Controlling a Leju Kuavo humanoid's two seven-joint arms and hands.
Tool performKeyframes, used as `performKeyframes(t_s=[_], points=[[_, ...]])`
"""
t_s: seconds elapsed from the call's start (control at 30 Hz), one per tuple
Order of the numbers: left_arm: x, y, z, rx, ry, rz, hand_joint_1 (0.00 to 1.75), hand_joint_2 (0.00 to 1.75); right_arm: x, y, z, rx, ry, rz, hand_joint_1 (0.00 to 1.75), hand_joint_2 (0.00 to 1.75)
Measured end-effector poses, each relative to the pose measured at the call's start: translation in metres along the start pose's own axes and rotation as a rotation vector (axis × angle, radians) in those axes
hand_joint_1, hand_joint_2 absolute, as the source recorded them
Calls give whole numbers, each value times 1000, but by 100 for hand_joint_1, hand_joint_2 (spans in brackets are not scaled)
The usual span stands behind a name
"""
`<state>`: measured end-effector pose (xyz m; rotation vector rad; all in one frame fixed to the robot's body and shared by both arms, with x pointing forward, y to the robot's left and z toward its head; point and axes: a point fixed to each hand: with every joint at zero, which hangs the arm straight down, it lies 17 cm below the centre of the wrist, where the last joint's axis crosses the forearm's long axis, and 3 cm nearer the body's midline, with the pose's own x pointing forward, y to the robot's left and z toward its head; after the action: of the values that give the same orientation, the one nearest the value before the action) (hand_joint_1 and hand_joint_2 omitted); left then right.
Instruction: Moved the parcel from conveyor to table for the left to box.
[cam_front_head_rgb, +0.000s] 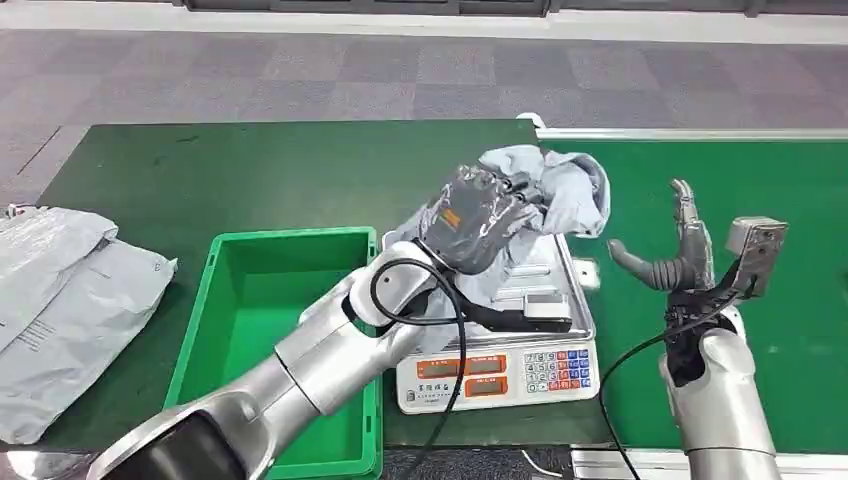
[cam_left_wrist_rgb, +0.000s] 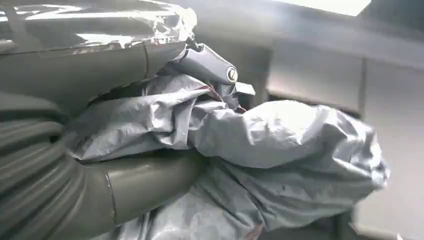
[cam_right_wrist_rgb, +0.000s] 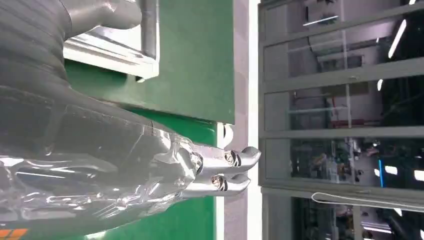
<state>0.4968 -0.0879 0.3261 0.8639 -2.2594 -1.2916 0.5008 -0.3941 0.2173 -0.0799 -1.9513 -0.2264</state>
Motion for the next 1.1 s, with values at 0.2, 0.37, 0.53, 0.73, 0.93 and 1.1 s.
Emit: performKeyframes(t_s=[0.2,0.37,0.53,0.73,0.93,1.1], points=[[-38,33,2,105,62,-192,175,175,-2,-3,0,-7,3,-8,0,175],[-72,36,18,105,146,-352,175,175,-2,-3,0,-9,-2,-7,0,175],[-138,39,50,81,348,-420,175,175,-3,-8,-4,-12,-1,3,0,175],[-155,37,63,63,365,-449,175,175,-5,-10,-7,-15,4,5,0,175],[-160,39,65,63,367,-458,175,175,-8,-10,-7,-17,11,5,0,175],[-172,40,72,50,425,-472,175,175,-10,-11,-7,-18,16,5,0,175]])
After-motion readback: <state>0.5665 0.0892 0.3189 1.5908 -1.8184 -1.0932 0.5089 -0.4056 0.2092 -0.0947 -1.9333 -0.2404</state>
